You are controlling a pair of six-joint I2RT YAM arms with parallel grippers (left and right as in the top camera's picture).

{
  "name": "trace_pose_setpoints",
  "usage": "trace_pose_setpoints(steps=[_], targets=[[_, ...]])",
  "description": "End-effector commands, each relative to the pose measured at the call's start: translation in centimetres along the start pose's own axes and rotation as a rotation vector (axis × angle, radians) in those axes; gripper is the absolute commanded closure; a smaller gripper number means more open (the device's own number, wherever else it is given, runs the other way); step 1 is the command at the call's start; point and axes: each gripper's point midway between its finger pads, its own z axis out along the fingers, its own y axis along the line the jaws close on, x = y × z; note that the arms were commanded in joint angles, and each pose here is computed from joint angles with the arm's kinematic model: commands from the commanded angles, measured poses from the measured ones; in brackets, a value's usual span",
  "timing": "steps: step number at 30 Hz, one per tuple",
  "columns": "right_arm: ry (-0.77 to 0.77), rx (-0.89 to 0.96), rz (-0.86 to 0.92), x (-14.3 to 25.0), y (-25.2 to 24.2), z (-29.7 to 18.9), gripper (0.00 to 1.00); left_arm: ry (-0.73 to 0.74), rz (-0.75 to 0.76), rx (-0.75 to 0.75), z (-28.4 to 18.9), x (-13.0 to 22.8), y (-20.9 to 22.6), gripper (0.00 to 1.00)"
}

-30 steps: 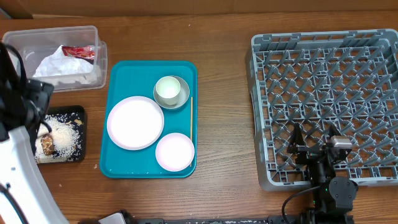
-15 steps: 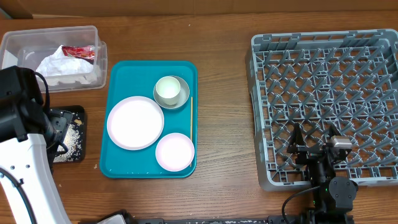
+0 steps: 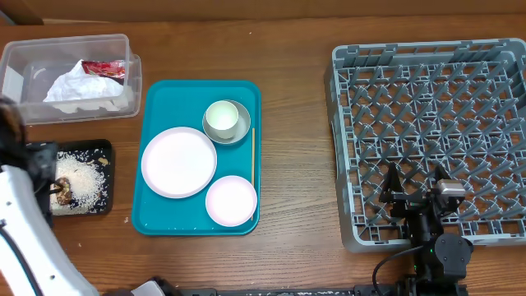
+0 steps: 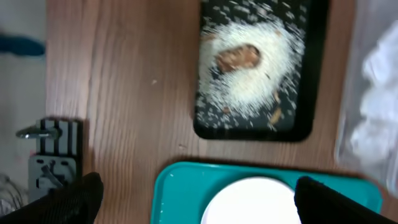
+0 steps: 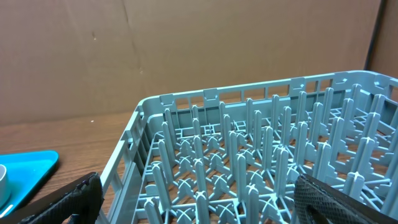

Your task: Sort waste into correct bins and load items into the dishwasher

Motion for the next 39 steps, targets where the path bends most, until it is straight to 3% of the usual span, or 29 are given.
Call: trace_pose_setpoints(steps=[1,15,17,19,24,27,31,39], targets=[[-0.007,0.004,-0.015,0.1,-0.1,0.0,0.0,0.066,-0.111,-0.055,1.4,-0.8,1.3,0.0],[-0.021,0.071,-0.032,-0.2,-1.3,0.0,0.0,0.098,-0.126,-0.124,3.4,-1.2,1.4,0.0],[-0.04,-0.014,0.03,-0.7,0.2,0.0,0.0,0.099,-0.126,-0.123,3.4,-1.2,1.4,0.0],[-0.03,-0.22,0.157,-1.1,3.7,-0.4,0.0,0.098,-0.126,-0.123,3.4,-1.2,1.4,0.0],[0.17,-0.749,0.512,-1.4,11.9,-4.8,0.0,0.099,-0.126,-0.123,3.4,-1.2,1.4,0.0],[0.158,-0.813,0.608,-3.3,12.6,-5.6,0.0,0.099,-0.126,-0.123,3.4,-1.2,1.4,0.0],[0.134,-0.761,0.787,-4.9,11.6,-5.0,0.0,0.098,-0.126,-0.123,3.4,-1.2,1.4,0.0],[-0.19,-0.88,0.838,-15.1,11.3,-8.7,0.0,0.099,-0.126,-0.123,3.4,-1.2,1.4,0.0]])
